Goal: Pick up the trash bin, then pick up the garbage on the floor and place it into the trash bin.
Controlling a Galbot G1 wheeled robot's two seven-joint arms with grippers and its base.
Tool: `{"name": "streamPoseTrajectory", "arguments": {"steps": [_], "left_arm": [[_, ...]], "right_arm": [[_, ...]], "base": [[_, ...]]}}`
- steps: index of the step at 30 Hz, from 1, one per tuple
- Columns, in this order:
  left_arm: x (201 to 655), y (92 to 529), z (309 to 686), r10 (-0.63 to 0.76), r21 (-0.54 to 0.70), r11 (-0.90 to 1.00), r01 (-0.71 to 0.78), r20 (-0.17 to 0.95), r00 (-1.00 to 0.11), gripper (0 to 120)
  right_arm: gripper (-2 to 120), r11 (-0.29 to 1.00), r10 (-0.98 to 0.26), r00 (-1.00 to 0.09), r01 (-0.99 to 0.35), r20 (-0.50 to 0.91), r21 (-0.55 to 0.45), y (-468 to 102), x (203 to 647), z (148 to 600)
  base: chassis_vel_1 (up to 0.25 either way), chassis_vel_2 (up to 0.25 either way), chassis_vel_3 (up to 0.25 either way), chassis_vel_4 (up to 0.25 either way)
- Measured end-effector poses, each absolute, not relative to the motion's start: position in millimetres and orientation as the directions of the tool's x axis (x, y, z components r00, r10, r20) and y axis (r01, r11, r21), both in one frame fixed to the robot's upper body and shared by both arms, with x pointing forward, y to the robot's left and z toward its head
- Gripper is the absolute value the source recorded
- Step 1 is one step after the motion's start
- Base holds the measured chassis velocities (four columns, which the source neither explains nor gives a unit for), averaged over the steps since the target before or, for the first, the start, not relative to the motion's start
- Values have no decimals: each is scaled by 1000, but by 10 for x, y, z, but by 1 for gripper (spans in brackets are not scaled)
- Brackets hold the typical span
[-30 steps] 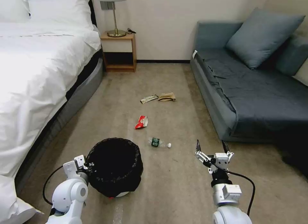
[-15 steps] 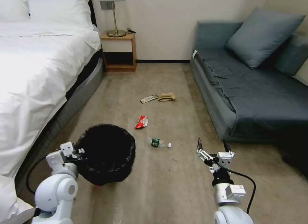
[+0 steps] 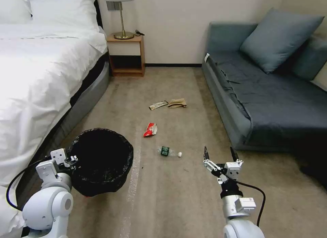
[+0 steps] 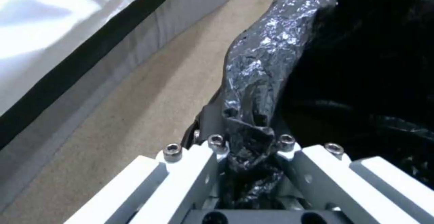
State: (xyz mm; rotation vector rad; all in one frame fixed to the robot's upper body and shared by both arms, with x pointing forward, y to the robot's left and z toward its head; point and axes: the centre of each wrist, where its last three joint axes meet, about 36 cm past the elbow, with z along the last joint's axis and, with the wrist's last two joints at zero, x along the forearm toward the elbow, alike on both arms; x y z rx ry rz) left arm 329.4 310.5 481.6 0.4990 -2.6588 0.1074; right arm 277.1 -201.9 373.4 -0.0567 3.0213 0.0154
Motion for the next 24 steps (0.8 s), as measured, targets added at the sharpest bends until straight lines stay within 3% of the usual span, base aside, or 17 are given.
{"name": "streamPoseTrajectory", "arguments": {"steps": [12,24], "left_arm": [[3315,3074,4780,-322,-1,934,-358,435,-841,4],[3323,3113,4779,-334,0,929,-371,432,-838,4]], "right_arm": [[100,998,-55,-991,-56,-125,4,-2025,2767,3702],[100,997,-70,-990,-71,-124,2,-2011,2794,3687]], "base": [[-36,32,32,-35],[-181,177,189,-174]]}}
